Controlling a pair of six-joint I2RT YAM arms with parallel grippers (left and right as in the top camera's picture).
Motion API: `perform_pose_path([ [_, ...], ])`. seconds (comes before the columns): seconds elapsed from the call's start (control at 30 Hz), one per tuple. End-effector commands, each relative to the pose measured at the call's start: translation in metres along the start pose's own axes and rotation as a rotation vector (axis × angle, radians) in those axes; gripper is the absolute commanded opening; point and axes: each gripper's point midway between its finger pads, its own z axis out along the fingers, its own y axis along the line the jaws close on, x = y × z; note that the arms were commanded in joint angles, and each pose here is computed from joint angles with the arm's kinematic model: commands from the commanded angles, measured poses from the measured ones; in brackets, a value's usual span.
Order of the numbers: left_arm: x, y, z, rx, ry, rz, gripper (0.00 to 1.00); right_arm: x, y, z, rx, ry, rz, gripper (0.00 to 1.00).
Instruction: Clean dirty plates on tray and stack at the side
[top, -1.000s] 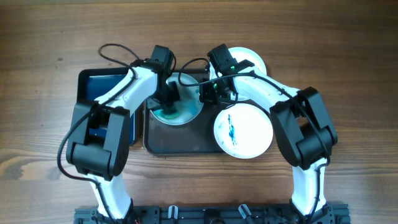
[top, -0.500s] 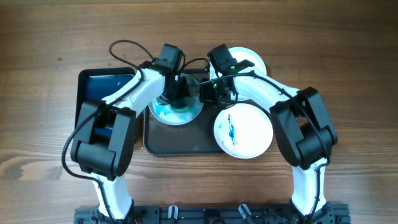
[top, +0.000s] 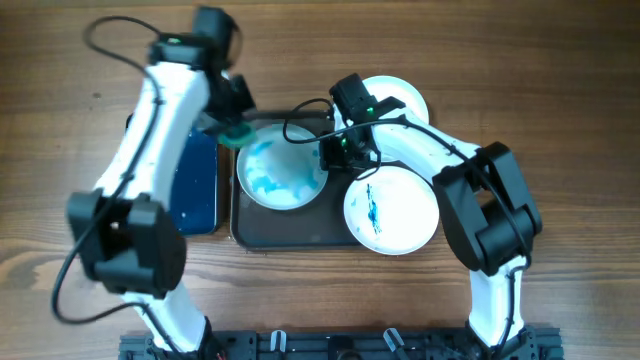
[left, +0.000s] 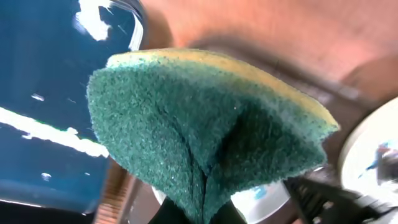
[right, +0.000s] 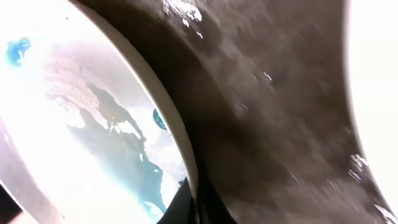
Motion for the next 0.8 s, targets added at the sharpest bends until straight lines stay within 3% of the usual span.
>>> perform_pose_path([
  [0.0, -0.018, 0.015, -0.038, 0.063, -0.080, -0.048, 0.04, -0.025, 0.003, -0.060, 0.145, -0.192, -0.086, 0.04],
  [0.2, -0.027, 0.021, -0.040, 0.071, -0.102, -0.072, 0.04, -0.025, -0.007, -0.133, 0.445, -0.409, -0.158, 0.04],
  [0.4, -0.027, 0.019, -0.040, 0.078, -0.100, -0.072, 0.04, -0.012, 0.026, -0.224, 0.816, -0.791, -0.312, 0.04],
  [0.53, -0.028, 0.019, -0.040, 0.080, -0.104, -0.071, 0.04, 0.007, 0.057, -0.252, 0.996, -0.947, -0.431, 0.04],
  [0.77, -0.028, 0.019, -0.040, 0.081, -0.107, -0.071, 0.04, 0.029, 0.083, -0.289, 1.167, -1.150, -0.459, 0.04],
])
